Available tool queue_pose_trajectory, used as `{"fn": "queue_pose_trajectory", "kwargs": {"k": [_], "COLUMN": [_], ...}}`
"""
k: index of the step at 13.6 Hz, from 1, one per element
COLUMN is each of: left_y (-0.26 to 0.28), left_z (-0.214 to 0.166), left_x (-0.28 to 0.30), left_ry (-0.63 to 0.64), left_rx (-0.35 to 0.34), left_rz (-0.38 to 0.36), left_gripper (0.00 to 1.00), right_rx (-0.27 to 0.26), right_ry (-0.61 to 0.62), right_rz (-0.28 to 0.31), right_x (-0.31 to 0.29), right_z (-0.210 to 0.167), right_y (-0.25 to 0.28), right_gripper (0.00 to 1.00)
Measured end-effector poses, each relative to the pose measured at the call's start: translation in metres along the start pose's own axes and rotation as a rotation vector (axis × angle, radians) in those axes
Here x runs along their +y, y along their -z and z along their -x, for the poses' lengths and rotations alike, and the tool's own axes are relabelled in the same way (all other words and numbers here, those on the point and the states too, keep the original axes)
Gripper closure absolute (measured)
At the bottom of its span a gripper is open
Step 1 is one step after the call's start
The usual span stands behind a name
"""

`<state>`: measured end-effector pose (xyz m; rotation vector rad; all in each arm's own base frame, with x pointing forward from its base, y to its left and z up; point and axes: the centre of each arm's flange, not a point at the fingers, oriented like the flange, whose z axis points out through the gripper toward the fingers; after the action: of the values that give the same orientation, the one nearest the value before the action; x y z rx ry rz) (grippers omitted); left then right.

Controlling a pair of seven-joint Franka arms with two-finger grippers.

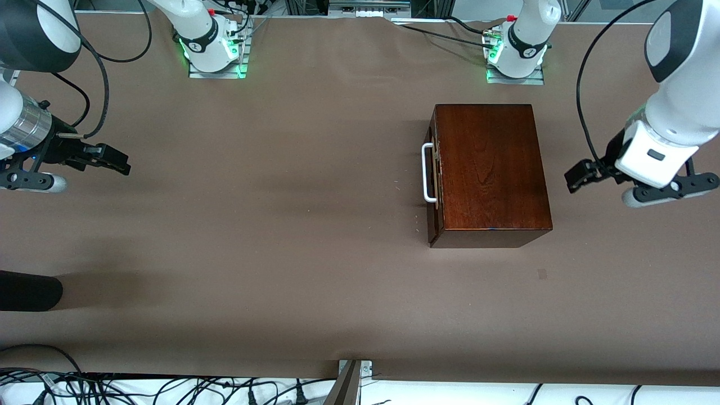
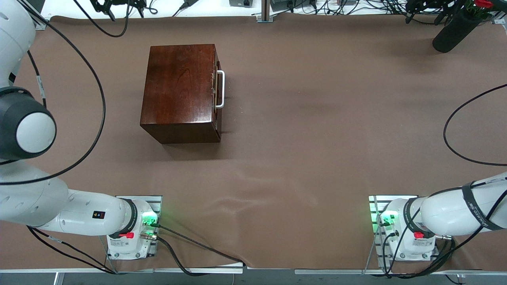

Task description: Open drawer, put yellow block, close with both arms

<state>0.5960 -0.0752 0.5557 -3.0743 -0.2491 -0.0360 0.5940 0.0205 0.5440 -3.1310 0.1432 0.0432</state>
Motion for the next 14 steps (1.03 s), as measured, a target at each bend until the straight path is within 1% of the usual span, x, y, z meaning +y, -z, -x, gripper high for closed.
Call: {"fn": "queue_pose_trajectory", "kwargs": {"k": [3,4,7,9,14], "left_y": [-0.004,-0.004,0.002,0.011,0.011], "left_z": [0.002,-0.001,-0.009,-0.012,-0.018], "left_x": [-0.015,-0.024,-0.045,-0.048,-0.061], "left_ry": [-0.114,-0.130,-0.119,-0.115,-0.087], "left_rx": [-0.003,0.001,0.024,0.042,0.040], "left_rz": [-0.002,-0.001,0.002,0.005,0.013], "left_gripper": [0.00,0.00,0.00,0.00,0.00], "right_rx": [0.009,0.013,0.017,0.018,0.024], "right_ry": [0.001,0.001,0.002,0.002,0.002], "right_rz": [-0.001,-0.002,-0.003,-0.003,-0.003], "right_x": [-0.001,-0.001,-0.001,-0.001,-0.001], "right_z": [0.000,-0.001,0.000,0.000,-0.001], "right_y": [0.004,0.006,0.009,0.009,0.012], "right_gripper": [0.00,0.00,0.00,0.00,0.00]}}
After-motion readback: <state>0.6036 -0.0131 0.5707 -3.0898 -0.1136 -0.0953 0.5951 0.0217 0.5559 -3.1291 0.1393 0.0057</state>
